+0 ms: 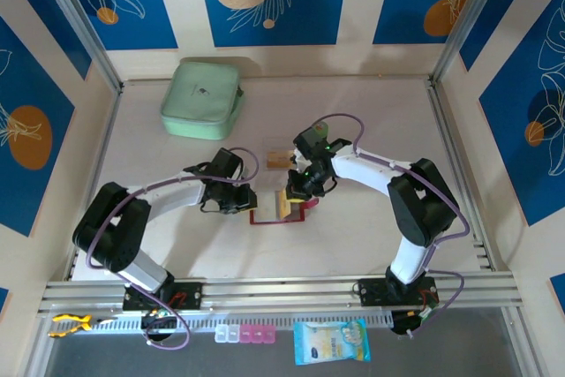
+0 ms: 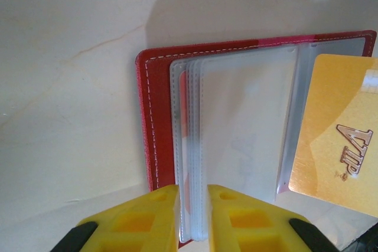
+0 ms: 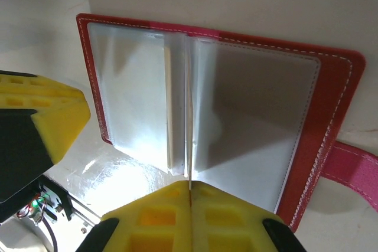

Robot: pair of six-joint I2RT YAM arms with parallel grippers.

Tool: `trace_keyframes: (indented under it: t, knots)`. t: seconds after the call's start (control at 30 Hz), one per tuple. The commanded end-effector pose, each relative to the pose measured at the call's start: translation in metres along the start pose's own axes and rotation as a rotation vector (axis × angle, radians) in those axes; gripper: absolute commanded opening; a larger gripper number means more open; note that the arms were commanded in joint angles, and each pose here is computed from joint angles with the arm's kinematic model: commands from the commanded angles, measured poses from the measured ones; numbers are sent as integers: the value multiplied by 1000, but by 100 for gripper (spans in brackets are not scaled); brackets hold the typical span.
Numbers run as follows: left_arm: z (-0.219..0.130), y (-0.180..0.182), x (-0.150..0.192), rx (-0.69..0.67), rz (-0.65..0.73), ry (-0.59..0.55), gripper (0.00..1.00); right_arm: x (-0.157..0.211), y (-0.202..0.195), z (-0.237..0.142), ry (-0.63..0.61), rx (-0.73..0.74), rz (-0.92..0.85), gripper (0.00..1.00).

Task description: Take the credit cards out of the card holder

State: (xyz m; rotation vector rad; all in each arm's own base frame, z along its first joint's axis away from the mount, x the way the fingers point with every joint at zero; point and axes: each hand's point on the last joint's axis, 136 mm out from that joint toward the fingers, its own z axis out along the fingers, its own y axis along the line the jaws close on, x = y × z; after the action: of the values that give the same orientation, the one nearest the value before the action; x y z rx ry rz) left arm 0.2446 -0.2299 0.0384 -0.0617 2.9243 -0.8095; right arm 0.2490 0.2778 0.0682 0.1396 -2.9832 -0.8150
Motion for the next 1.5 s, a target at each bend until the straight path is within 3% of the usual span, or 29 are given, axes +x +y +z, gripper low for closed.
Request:
trace_keyframes:
  t: [0.0,0.27,0.77,1.03,1.27,1.47]
  knots:
    - [4,3,4,8,-21,22,20,-1,4,2,18,6,-10,10]
    - [5,3,4,10,-22,25,20,3,11,8,20,-3,8,19]
    - [6,2,4,21,-20,22,18,4,6,7,-8,82,31,13]
    - [-7,-1,-4,26,-1,-43,18,-5,8,-21,-58,110,-24,9]
    - [-19,-2,-14,49,-3,-101,19,-28,13,-52,-86,98,-257,7]
    - [-28,4,-21,39,-15,-127,20,-55,15,-73,-131,152,-615,4]
